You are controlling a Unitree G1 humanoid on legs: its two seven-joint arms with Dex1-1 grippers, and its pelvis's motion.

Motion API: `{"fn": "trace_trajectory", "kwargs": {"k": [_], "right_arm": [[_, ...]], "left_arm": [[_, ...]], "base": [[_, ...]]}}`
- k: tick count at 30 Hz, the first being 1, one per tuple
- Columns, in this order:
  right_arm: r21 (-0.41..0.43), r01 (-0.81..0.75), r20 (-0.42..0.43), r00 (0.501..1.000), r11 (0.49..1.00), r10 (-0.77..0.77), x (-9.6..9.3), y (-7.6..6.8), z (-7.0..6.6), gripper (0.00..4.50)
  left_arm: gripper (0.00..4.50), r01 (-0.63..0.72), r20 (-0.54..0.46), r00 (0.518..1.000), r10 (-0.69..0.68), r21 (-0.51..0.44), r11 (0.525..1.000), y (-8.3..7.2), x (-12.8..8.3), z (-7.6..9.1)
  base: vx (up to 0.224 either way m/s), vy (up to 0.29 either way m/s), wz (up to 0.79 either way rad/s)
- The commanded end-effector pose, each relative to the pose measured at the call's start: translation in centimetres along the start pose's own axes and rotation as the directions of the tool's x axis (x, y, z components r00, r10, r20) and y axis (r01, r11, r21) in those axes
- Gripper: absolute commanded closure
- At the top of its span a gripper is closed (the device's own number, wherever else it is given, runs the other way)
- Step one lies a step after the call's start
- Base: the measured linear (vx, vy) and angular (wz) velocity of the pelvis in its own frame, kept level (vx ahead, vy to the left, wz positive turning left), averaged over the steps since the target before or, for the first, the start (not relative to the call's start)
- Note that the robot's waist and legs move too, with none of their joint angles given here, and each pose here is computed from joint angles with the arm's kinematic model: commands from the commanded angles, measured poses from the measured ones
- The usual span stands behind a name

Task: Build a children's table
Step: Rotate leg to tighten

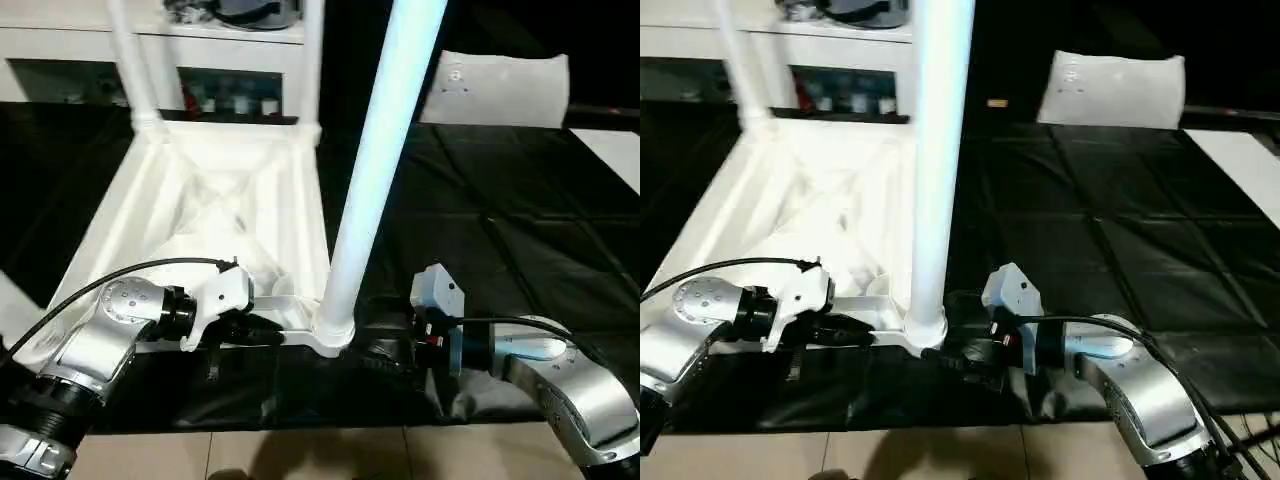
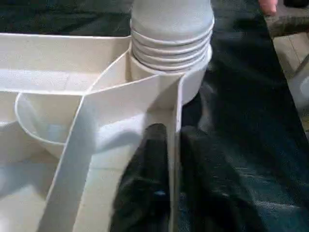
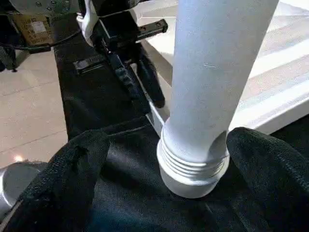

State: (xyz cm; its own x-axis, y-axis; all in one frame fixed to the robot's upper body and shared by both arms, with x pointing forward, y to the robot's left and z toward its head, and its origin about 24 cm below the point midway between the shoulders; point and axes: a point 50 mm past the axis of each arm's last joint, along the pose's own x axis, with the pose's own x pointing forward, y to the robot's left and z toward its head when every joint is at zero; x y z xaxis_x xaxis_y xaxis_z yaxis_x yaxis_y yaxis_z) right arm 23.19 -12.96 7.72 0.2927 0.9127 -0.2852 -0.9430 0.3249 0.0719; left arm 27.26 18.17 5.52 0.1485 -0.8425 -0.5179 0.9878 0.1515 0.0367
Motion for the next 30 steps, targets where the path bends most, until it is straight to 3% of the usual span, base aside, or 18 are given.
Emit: {"fn": "trace_trajectory", "kwargs": {"k": [1, 9, 16, 24, 30], "right_arm": [[-0.024, -0.021, -0.001, 1.000, 1.000, 0.021, 0.00, 0.28, 0.44, 0.00], [-0.032, -0.020, -0.009, 1.000, 0.999, 0.020, 0.00, 0.14, 0.39, 0.00], [-0.040, -0.022, -0.018, 1.000, 0.999, 0.022, 0.10, 0.08, 0.32, 0.00], [-0.047, -0.014, -0.021, 1.000, 0.999, 0.013, 0.07, -0.02, 0.32, 0.00], [-0.056, -0.001, -0.023, 1.000, 0.998, 0.000, 0.02, -0.29, 0.31, 0.00]], "left_arm": [[3.60, -0.033, -0.021, 0.999, 0.033, 0.006, 0.999, 0.14, -0.34, -0.37], [3.51, -0.005, -0.070, 0.998, 0.005, -0.007, 1.000, -0.17, -0.50, -0.84], [3.51, 0.019, -0.047, 0.999, -0.020, -0.018, 1.000, -0.44, -0.33, -0.85], [4.26, 0.001, -0.031, 1.000, -0.001, 0.003, 1.000, -0.17, -0.16, -0.69], [4.45, 0.002, -0.077, 0.997, 0.002, 0.056, 0.998, -0.25, 0.18, -1.06]], "base": [[0.000, 0.000, 0.00], [0.000, 0.000, 0.00], [0.000, 0.000, 0.00], [0.000, 0.000, 0.00], [0.000, 0.000, 0.00]]}}
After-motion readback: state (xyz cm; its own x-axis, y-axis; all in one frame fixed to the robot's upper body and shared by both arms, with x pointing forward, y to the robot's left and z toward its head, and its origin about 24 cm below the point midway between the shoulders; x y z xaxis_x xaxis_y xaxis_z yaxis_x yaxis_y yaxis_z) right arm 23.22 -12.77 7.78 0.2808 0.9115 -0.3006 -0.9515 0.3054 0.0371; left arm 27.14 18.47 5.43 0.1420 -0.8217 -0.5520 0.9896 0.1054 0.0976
